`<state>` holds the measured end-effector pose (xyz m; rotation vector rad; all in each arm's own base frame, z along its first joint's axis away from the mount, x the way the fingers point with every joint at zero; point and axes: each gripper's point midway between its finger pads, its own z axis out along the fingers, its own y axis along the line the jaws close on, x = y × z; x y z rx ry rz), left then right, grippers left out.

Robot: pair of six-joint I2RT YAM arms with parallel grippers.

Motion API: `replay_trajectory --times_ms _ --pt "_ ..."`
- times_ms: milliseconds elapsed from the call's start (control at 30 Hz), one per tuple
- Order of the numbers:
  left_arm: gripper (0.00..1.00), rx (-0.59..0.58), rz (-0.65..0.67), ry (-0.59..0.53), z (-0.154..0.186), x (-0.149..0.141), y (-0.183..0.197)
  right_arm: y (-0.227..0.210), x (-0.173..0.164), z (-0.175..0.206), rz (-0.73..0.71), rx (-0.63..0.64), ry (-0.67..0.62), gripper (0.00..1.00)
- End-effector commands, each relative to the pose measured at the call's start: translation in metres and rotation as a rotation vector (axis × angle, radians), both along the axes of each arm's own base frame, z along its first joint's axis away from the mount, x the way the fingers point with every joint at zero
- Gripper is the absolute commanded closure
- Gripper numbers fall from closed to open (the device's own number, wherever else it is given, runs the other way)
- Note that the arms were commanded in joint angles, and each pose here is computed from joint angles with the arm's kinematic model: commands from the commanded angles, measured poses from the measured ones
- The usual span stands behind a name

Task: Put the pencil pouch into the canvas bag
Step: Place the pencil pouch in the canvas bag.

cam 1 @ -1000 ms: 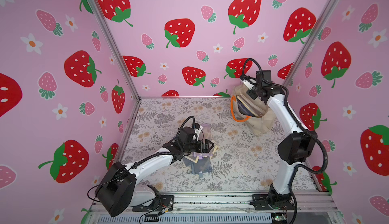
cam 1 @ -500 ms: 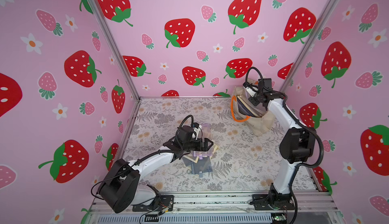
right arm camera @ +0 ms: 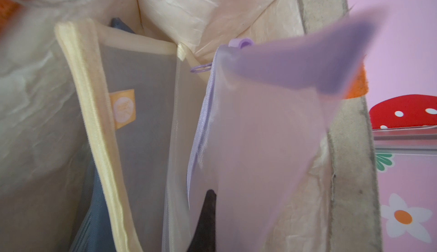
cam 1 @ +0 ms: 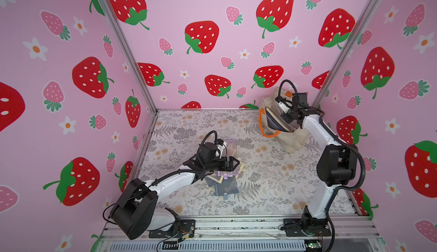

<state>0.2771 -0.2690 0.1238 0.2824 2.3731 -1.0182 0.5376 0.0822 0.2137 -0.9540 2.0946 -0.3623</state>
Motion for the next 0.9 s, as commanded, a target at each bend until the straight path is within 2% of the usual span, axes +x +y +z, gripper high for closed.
replay_trajectory --times_ms 0,100,267,467,667,767,867 --pt "0.01 -0.025 0.000 -0.016 0.008 0.001 0.000 0.004 0.008 0.011 -0.002 0.042 -0.018 1.00" --pt "0.01 -0.027 0.003 -0.021 0.012 0.001 0.002 0.008 0.012 -0.003 -0.006 0.057 0.012 0.97" --pt "0.01 -0.019 0.010 -0.013 0.012 0.003 0.004 0.026 0.008 -0.015 0.013 0.080 0.058 0.75" --pt "0.00 -0.023 0.018 -0.007 0.015 0.002 0.005 0.050 -0.005 -0.006 0.017 0.155 0.053 0.62" --pt "0.00 -0.029 0.041 0.009 0.014 -0.001 0.009 0.062 -0.027 0.014 0.015 0.319 0.043 0.62" --pt "0.00 -0.031 0.055 0.013 0.014 -0.003 0.011 0.065 -0.031 0.006 0.006 0.340 0.082 0.69" --pt "0.00 -0.027 0.065 0.017 0.014 -0.004 0.014 0.064 -0.028 -0.009 -0.014 0.337 0.122 0.68"
